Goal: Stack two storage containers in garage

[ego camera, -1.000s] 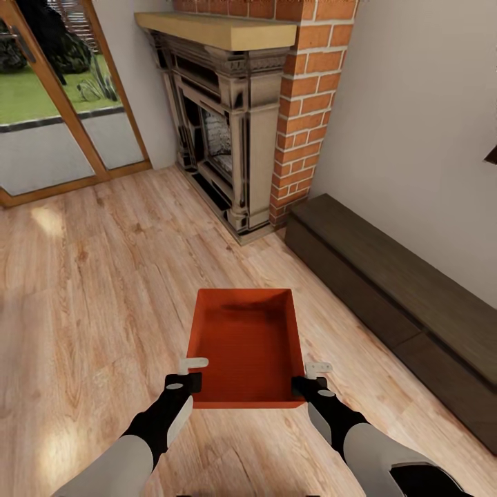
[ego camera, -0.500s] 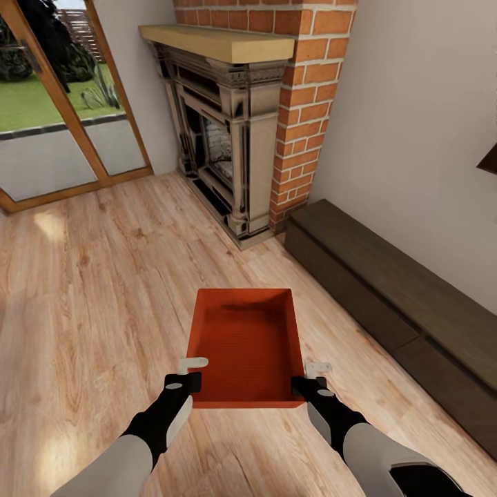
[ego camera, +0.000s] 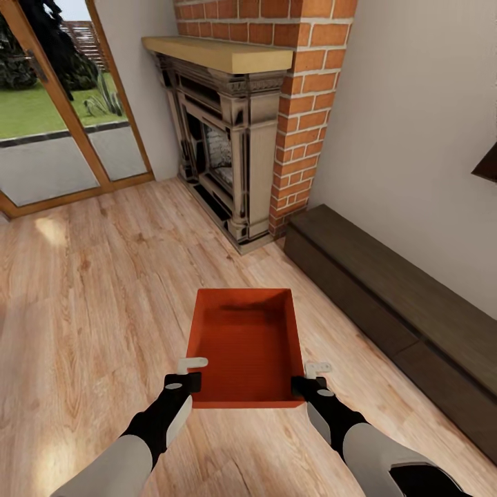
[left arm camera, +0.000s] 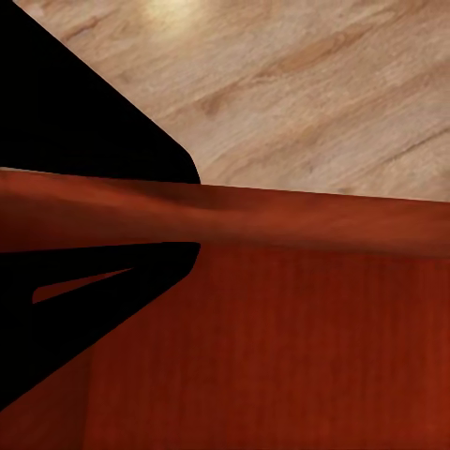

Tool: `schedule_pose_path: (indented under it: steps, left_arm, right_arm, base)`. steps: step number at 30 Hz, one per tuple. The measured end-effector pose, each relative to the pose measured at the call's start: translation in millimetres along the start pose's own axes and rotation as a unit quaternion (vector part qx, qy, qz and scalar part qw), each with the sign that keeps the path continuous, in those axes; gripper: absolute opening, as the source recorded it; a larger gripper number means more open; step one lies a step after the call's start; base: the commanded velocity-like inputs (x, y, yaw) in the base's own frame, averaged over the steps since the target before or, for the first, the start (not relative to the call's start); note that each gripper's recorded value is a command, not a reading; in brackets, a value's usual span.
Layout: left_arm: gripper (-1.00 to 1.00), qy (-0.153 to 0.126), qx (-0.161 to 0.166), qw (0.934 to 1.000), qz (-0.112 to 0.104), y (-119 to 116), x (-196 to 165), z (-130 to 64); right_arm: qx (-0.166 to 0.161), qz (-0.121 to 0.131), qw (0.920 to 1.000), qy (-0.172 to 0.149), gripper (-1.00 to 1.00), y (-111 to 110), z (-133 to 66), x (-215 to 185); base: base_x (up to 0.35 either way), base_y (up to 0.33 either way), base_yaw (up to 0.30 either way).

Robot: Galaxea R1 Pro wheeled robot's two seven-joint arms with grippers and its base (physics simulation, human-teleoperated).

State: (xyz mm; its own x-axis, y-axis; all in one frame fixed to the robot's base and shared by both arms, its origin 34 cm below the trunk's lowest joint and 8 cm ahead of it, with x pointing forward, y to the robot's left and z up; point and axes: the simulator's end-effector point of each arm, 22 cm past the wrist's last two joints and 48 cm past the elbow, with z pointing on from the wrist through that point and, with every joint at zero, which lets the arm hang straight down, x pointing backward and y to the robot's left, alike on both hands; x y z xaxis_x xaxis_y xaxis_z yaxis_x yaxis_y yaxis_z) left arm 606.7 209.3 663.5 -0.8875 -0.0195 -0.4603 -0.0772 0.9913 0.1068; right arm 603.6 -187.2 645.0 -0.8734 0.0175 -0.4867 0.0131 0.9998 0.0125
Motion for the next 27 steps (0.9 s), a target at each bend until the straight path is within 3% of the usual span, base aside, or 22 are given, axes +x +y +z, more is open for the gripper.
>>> schedule_pose_path:
  steps: [27]
  left_arm:
    - [-1.0,-0.021,0.001,0.9998,-0.003,1.4,-22.2,-12.5]
  right_arm:
    - [0.0,0.0,0.9998,-0.021,-1.0,0.6,-11.5,-23.2]
  base:
    - [0.0,0.0,0.0]
